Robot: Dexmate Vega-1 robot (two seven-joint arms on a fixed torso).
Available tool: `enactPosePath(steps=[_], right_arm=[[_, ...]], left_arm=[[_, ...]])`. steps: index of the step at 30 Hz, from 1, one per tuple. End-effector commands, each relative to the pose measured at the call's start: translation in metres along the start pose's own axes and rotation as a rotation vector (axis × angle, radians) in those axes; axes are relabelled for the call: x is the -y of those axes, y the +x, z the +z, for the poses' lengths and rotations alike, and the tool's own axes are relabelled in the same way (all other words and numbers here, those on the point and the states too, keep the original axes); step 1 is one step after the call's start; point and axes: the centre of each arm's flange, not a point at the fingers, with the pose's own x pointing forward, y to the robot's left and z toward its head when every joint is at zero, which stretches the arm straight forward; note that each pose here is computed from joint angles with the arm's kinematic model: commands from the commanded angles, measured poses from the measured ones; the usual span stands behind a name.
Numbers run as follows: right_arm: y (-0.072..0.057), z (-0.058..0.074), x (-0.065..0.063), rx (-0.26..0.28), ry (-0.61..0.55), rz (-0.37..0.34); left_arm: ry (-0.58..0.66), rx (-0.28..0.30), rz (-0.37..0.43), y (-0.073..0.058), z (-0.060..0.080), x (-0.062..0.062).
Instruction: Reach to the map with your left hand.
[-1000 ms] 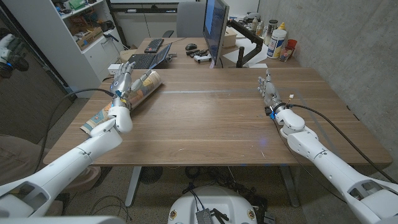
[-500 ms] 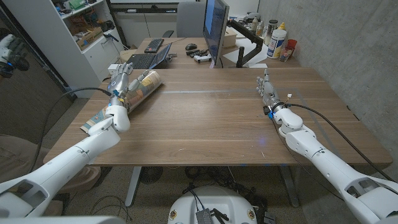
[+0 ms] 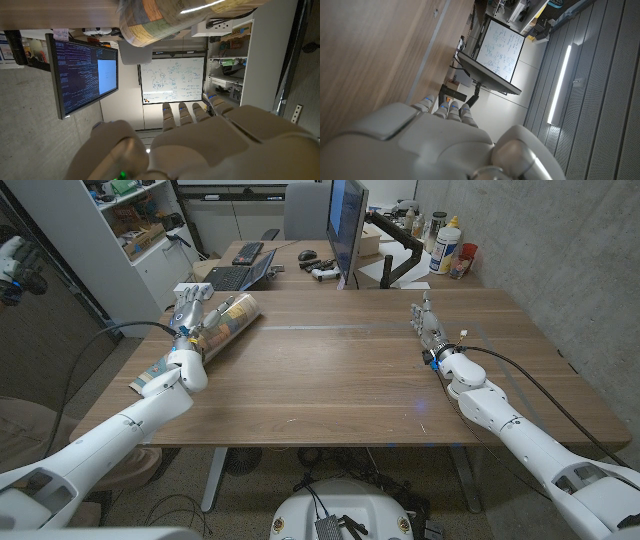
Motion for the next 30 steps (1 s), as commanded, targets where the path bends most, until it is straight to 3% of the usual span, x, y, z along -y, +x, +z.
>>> enactPosePath(steps=[1, 17, 30], right_arm=[[-0.001, -0.001, -0.001, -0.001, 0.001, 0.005], [-0.003, 0.001, -0.003, -0.008, -0.008, 0.007], [-0.004, -0.003, -0.001, -0.016, 0.000, 0.002]], left_arm=[[0.013, -0.049, -0.023, 0.000, -0.010, 0.004], [0.026, -0.115, -0.066, 0.000, -0.025, 0.015], [0.039, -0.125, -0.097, 0.003, -0.017, 0.019]])
